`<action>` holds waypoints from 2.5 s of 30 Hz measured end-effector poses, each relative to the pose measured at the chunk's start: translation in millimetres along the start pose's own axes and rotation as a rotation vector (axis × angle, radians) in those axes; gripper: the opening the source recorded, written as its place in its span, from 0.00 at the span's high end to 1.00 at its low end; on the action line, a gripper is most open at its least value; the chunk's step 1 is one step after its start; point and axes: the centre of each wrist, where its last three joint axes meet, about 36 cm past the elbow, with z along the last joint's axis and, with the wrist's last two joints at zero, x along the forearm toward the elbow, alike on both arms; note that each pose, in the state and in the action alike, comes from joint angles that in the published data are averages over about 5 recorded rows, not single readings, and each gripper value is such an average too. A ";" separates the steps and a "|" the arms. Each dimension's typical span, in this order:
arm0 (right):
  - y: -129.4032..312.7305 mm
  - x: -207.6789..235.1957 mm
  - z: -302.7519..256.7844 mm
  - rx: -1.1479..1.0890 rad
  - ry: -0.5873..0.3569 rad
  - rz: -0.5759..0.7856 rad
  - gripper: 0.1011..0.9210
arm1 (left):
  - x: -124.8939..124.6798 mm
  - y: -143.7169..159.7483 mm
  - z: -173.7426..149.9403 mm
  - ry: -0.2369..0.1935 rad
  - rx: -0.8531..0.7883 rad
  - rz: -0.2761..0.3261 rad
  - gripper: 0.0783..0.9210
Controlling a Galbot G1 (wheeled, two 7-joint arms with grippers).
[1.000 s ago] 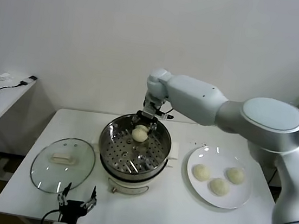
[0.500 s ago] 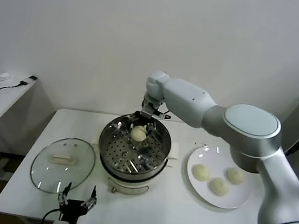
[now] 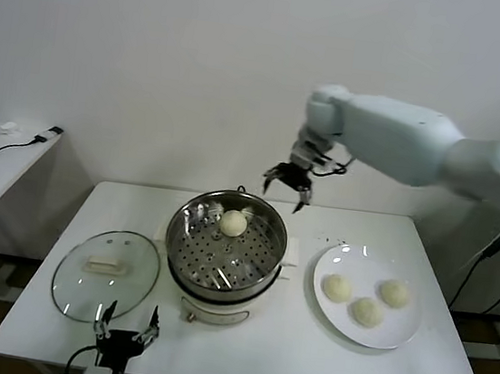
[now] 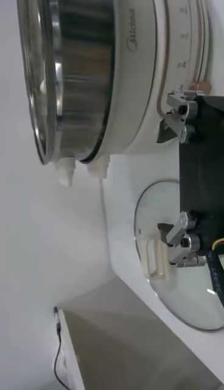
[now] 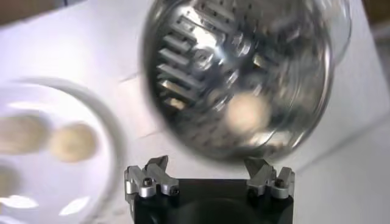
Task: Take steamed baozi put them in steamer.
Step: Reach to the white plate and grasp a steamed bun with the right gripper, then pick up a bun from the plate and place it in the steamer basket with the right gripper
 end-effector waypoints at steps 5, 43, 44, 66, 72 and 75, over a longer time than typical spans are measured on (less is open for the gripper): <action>70.9 -20.7 20.1 -0.263 -0.003 -0.011 0.12 | -1.3 0.1 -0.3 -0.004 0.000 0.002 0.12; 141.8 -198.6 21.7 -0.800 0.053 -0.011 0.30 | 1.5 -0.9 9.1 0.017 0.002 -0.010 0.12; 141.8 -198.6 21.8 -0.802 0.052 -0.011 0.32 | 1.5 -1.0 9.0 0.017 0.002 -0.010 0.12; 73.6 -12.9 1.3 -0.718 -0.002 0.113 0.43 | 4.4 -6.1 -2.1 -0.007 0.009 0.007 0.12; 22.1 37.2 -69.0 -0.661 -0.072 0.180 0.43 | 5.0 -7.8 -7.0 -0.019 0.011 0.015 0.12; -3.8 45.0 -109.0 -0.630 -0.096 0.196 0.43 | 6.0 -8.6 -8.7 -0.024 0.010 0.020 0.12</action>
